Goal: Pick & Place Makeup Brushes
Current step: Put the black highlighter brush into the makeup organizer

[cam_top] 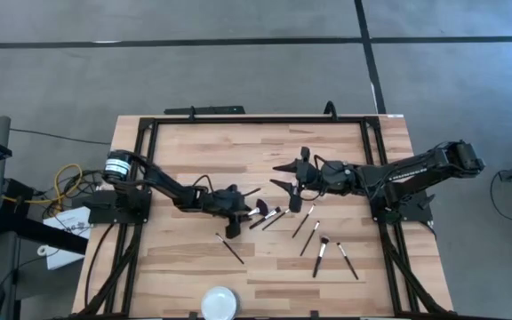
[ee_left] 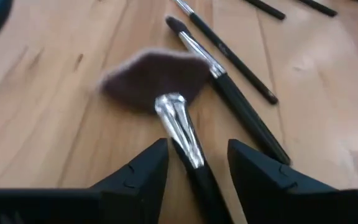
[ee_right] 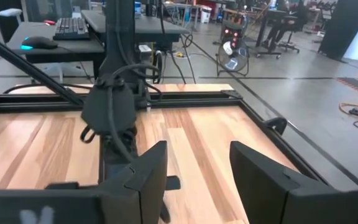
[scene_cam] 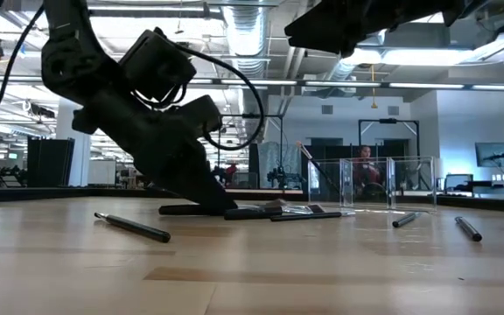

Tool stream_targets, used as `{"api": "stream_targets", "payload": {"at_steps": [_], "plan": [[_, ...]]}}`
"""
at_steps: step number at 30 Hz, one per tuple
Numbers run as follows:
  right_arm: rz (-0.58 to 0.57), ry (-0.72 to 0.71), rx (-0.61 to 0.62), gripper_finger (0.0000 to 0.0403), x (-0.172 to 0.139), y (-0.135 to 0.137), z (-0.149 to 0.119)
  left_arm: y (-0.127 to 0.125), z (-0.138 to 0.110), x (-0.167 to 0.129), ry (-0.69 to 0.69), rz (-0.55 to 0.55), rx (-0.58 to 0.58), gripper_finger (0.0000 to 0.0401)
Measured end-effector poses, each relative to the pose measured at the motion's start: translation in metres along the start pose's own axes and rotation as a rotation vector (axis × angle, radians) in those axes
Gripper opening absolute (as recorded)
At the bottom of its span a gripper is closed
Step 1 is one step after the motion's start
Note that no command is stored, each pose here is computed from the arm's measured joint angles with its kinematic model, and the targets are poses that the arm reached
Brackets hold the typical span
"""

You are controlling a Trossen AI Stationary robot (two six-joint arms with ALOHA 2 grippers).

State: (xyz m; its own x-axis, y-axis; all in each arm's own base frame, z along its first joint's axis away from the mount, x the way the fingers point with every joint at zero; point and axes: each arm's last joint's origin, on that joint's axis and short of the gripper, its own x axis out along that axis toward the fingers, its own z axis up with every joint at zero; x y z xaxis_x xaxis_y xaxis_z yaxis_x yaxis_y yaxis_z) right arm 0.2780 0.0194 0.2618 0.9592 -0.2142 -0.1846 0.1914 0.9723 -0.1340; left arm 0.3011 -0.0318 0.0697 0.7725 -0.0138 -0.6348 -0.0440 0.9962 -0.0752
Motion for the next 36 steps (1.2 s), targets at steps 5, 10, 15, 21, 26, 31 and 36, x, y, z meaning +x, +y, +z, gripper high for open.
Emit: {"api": "stream_targets", "payload": {"at_steps": [5,10,15,21,26,31,36], "plan": [[0.003,0.025,0.014,0.0160,0.000,0.000,-0.002,0.007,0.000,0.001,0.000,0.033,0.007,0.0068],[0.006,0.081,0.007,0.0154,0.006,0.003,-0.012,0.015,0.014,-0.014,-0.015,0.066,0.019,0.0040],[0.013,0.140,-0.031,0.0154,0.024,0.010,-0.032,0.022,0.047,-0.051,-0.116,0.128,0.068,0.0040],[0.013,0.119,-0.118,0.0166,0.047,0.018,-0.049,0.034,0.070,-0.085,-0.209,0.195,0.095,0.0040],[-0.061,0.089,0.073,0.0177,0.064,0.011,-0.037,0.041,0.079,-0.100,-0.246,0.396,0.188,0.0040],[-0.098,0.046,0.369,0.0175,0.065,-0.004,-0.023,0.040,0.080,-0.102,-0.215,0.484,0.360,0.0040],[-0.102,0.162,0.373,0.0167,0.057,-0.009,-0.028,0.033,0.083,-0.103,-0.215,0.552,0.477,0.0040]]}}
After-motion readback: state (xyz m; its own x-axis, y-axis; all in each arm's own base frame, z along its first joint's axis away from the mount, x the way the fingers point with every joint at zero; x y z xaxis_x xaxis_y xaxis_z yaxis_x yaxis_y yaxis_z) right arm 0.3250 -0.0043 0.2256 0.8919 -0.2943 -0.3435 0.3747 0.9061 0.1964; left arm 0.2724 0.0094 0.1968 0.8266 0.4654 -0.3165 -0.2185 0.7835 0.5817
